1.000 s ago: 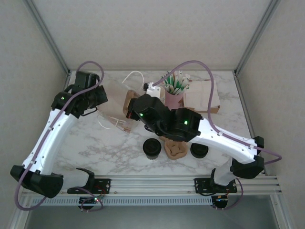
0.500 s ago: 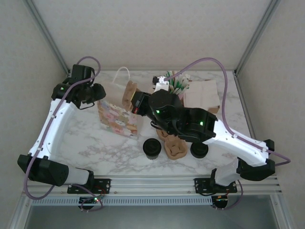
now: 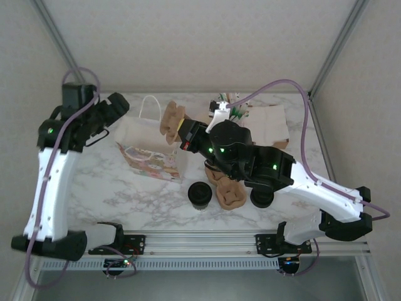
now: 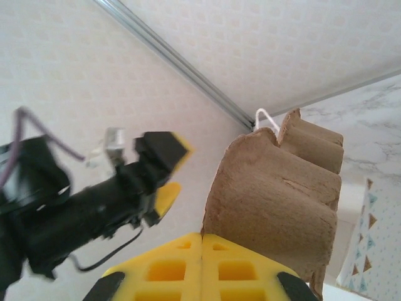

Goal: Pack the takeout coffee

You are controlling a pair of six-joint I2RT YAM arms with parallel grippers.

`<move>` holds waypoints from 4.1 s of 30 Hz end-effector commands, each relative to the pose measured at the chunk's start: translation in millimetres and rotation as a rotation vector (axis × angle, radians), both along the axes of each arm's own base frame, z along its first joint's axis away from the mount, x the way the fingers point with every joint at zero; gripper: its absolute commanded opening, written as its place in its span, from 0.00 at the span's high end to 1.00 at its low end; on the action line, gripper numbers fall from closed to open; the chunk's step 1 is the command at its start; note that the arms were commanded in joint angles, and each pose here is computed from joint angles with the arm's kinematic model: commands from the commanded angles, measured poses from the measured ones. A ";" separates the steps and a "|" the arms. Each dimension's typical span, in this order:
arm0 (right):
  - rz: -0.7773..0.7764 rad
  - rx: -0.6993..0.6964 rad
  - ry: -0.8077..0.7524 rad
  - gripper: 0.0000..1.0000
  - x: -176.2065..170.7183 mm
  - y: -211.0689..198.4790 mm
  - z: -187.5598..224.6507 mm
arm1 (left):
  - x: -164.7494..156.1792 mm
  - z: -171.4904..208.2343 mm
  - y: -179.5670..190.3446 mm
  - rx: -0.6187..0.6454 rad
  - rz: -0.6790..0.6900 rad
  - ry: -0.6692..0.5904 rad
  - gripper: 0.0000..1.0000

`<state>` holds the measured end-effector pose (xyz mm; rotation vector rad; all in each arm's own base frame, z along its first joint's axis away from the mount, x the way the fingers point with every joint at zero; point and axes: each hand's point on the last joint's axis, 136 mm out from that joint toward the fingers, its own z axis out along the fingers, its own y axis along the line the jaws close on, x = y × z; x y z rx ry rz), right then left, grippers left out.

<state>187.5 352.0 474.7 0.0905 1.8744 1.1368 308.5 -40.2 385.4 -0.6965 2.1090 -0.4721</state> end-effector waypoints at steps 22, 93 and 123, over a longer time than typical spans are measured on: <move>0.063 0.338 -0.207 1.00 -21.5 -34.8 88.5 | -50.7 55.9 -124.8 -0.992 -0.105 -0.065 0.15; 0.335 -0.909 -0.590 0.48 -2.8 23.1 19.7 | -13.8 38.0 -74.7 -0.277 0.050 -0.154 1.00; 0.216 -0.703 -0.194 0.53 15.4 -6.2 -22.4 | -23.4 36.1 -150.2 0.002 -0.125 -0.091 1.00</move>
